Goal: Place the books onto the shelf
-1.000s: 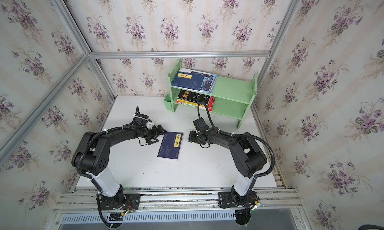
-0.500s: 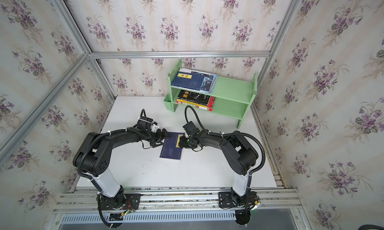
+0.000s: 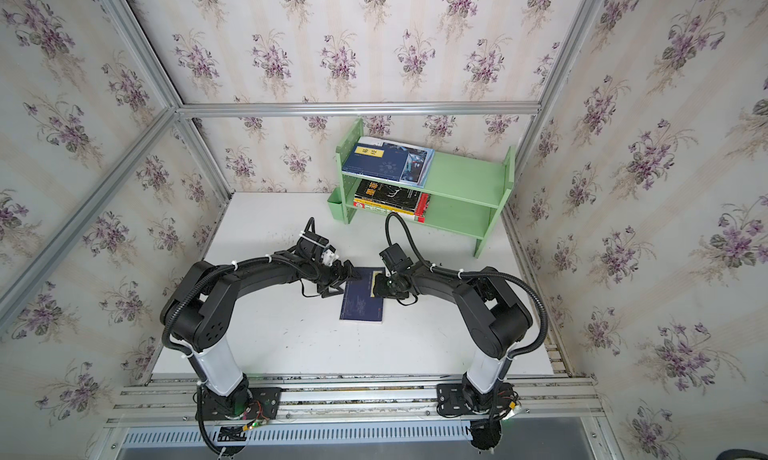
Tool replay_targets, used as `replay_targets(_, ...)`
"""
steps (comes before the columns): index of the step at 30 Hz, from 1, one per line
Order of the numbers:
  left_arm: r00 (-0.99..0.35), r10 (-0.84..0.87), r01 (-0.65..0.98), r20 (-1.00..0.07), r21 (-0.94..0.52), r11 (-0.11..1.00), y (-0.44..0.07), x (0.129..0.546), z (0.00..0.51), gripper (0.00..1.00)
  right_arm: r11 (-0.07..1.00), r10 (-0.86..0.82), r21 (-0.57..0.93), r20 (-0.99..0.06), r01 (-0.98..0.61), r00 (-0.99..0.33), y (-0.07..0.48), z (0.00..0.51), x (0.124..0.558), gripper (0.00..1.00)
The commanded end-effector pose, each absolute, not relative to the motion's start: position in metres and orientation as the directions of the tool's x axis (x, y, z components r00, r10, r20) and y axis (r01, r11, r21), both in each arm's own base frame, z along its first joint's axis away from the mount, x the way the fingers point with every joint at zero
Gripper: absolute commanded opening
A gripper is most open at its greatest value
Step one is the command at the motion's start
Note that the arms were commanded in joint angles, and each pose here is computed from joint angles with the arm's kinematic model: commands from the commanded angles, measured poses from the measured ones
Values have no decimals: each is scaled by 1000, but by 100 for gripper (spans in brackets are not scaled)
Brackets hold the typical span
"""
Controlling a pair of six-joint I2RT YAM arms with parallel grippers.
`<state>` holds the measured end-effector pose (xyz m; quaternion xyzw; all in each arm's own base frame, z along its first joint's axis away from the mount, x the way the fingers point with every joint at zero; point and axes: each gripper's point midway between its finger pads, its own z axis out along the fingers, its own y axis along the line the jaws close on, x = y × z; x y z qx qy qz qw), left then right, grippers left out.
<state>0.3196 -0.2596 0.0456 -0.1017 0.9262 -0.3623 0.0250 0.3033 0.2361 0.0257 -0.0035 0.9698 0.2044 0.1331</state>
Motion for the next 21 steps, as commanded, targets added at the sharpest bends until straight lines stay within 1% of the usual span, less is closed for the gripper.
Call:
replay_targets(1,-969,-240,-219,65,-677,703,-257,316,41,88,921,38,385,-249,-63,-968,231,26,298,49)
replay_targets(4,-965,-254,-233,66,-665,710,-254,314,39,87,917,27,394,-226,-66,-974,233,21,294,44)
replay_targets(7,-962,-269,-238,47,-628,741,-246,312,34,87,911,24,408,-206,-64,-978,237,15,292,40)
replay_targets(9,-960,-273,-248,56,-616,747,-245,309,29,87,907,24,416,-196,-61,-980,240,12,293,36)
replay_targets(13,-975,-211,-208,74,-642,737,-264,307,27,87,904,16,424,-165,-56,-986,246,4,295,27)
replay_targets(15,-982,-179,-175,66,-679,713,-278,310,33,87,901,7,429,-147,-57,-989,250,-1,293,24)
replay_targets(17,-984,-174,-150,45,-737,659,-290,315,45,86,900,-4,431,-129,-60,-992,252,-8,290,23)
replay_targets(21,-975,-213,-64,-62,-842,536,-298,330,85,85,901,-9,431,-99,-51,-995,253,-19,284,21)
